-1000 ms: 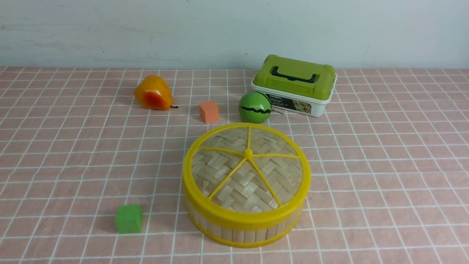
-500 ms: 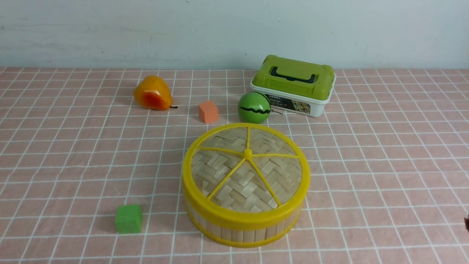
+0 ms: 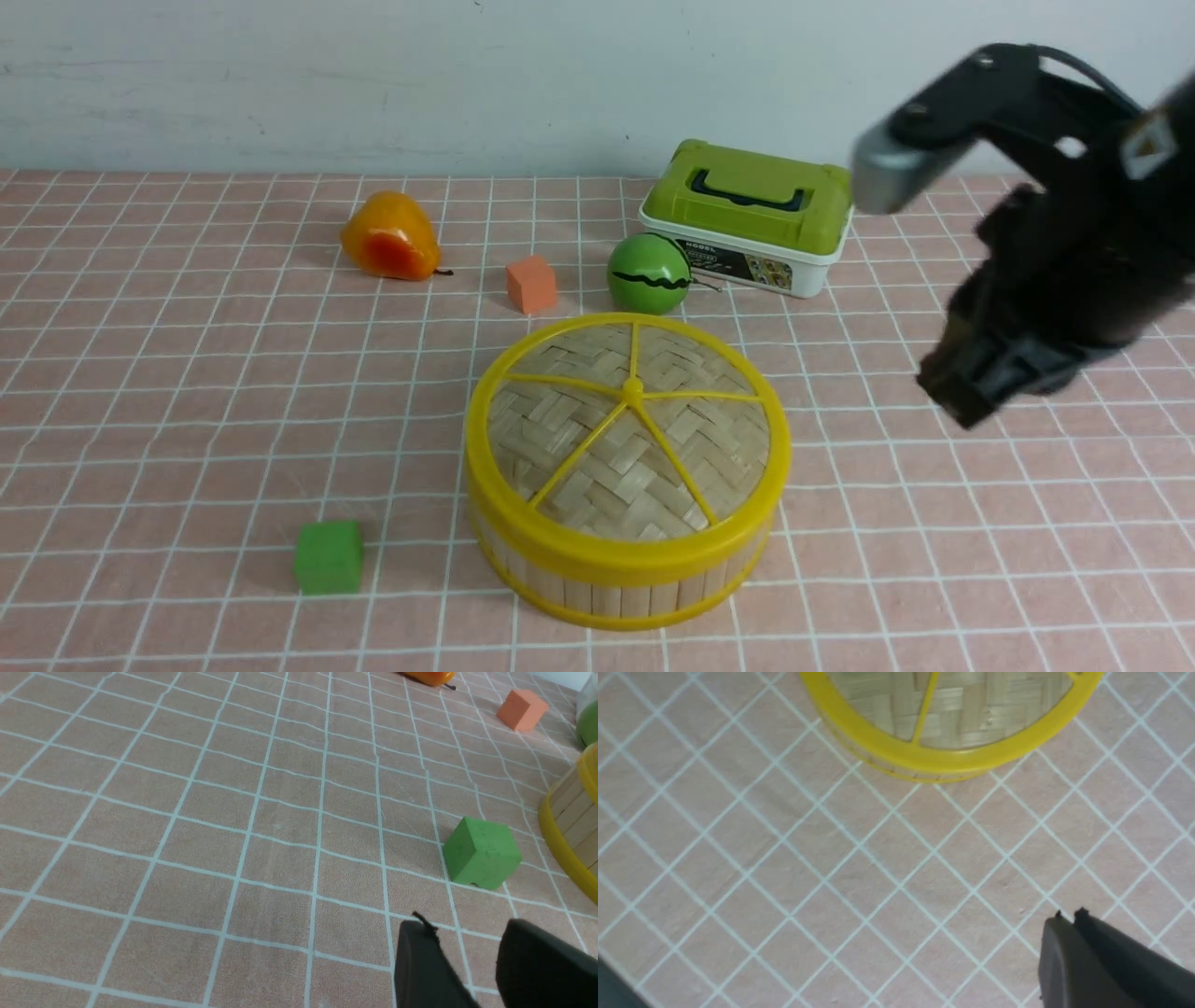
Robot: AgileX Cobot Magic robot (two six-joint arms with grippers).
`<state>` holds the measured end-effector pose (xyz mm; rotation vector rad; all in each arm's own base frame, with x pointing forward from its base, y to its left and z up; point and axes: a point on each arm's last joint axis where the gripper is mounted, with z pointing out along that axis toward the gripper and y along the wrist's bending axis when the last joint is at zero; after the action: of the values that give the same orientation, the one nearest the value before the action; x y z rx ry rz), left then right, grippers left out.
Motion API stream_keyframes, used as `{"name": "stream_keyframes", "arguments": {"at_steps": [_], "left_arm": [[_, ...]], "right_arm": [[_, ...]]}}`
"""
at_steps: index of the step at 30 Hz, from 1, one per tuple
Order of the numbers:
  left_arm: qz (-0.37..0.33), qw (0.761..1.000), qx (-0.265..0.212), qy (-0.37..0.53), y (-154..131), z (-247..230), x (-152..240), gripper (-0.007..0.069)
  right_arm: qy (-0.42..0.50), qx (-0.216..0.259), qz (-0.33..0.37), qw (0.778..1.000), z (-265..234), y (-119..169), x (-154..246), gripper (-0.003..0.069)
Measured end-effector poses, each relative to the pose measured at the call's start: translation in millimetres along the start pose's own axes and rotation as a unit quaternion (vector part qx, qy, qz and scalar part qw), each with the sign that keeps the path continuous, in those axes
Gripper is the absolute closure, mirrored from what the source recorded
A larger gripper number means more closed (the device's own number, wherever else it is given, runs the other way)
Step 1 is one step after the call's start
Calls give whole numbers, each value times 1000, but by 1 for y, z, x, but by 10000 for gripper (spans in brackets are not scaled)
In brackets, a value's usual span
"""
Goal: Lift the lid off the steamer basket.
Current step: Use the right arm to lift the lid of the steamer
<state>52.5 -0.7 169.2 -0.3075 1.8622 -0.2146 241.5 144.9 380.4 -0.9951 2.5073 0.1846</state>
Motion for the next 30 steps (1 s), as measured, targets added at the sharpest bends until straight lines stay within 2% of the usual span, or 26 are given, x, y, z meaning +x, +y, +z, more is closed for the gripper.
{"name": "stream_keyframes", "arguments": {"at_steps": [3, 9, 11, 13, 14, 17, 19, 24, 30], "left_arm": [[0, 1000, 0, 0, 0, 0, 0, 386], [0, 1000, 0, 0, 0, 0, 0, 386], [0, 1000, 0, 0, 0, 0, 0, 386], [0, 1000, 0, -1, 0, 0, 0, 386], [0, 1000, 0, -1, 0, 0, 0, 386], [0, 1000, 0, -1, 0, 0, 0, 386], [0, 1000, 0, -1, 0, 0, 0, 386], [0, 1000, 0, -1, 0, 0, 0, 386], [0, 1000, 0, -1, 0, 0, 0, 386]], "right_arm": [[5, 18, 7, 1000, 20, 8, -36, 648], [0, 5, 17, 1000, 48, 9, -75, 566], [0, -7, 21, 1000, 61, 9, -86, 511], [5, -24, 27, 999, 82, 9, -100, 412], [6, -25, 28, 999, 84, 9, -101, 397], [19, -32, 32, 999, 109, 8, -112, 289], [30, -34, 39, 998, 126, 7, -114, 251], [59, -37, 47, 996, 158, 7, -113, 232], [38, -33, 66, 997, 174, 5, -118, 276]]}}
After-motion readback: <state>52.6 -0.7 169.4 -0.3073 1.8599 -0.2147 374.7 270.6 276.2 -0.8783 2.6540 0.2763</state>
